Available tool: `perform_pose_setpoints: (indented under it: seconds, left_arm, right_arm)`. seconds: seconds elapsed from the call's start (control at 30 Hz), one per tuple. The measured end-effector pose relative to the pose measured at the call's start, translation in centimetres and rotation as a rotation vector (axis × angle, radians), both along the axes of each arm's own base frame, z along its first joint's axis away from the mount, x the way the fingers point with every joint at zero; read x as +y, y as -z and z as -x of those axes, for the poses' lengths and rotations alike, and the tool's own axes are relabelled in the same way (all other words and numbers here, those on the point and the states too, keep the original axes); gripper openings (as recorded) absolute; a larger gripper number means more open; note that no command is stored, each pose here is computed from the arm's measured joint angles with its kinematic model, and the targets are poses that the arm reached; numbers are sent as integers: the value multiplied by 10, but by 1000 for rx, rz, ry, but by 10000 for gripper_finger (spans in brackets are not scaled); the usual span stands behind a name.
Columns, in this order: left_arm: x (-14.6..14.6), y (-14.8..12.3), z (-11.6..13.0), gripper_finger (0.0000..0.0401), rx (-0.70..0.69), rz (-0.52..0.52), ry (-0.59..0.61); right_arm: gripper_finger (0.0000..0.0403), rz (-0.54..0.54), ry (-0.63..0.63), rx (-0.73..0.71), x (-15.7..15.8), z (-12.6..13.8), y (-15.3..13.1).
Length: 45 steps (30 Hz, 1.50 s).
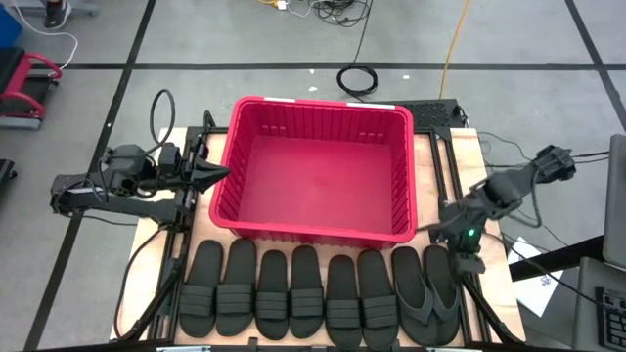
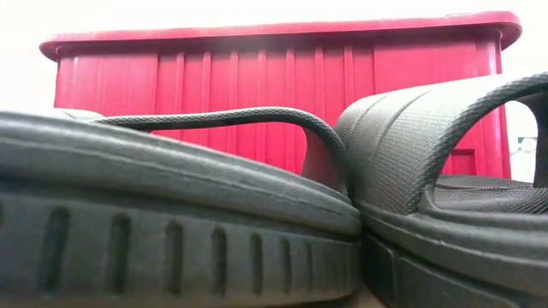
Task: Pick and place slides into bin
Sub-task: Put the black slipper into the red bin
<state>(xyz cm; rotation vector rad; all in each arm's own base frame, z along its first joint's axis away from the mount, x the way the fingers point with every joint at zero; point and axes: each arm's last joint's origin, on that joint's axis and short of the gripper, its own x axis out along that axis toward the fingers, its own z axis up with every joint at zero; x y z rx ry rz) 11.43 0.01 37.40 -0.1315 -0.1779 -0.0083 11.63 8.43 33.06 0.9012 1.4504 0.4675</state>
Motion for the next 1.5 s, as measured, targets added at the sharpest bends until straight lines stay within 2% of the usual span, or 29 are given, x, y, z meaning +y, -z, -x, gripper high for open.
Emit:
perform_pose_setpoints:
  seconds: [0.3, 0.47, 0.67, 0.83, 1.13, 1.5]
  left_arm:
    - [0, 0, 0, 21, 0, -1, 0]
    - [0, 0, 0, 21, -1, -1, 0]
    - [0, 0, 0, 21, -2, 6, 1]
    - [0, 0, 0, 21, -3, 7, -3]
    - [1, -1, 0, 21, -11, 17, -47]
    - [1, -1, 0, 21, -11, 17, -47]
  right_arm:
    - [196, -109, 141, 112, 26, 1, 71]
    - [196, -179, 179, 205, 40, 0, 106]
    - [196, -110, 227, 330, 44, 12, 135]
    - [196, -72, 294, 334, 43, 15, 145]
    - [196, -6, 348, 479, 41, 18, 167]
    - [196, -13, 318, 474, 50, 10, 175]
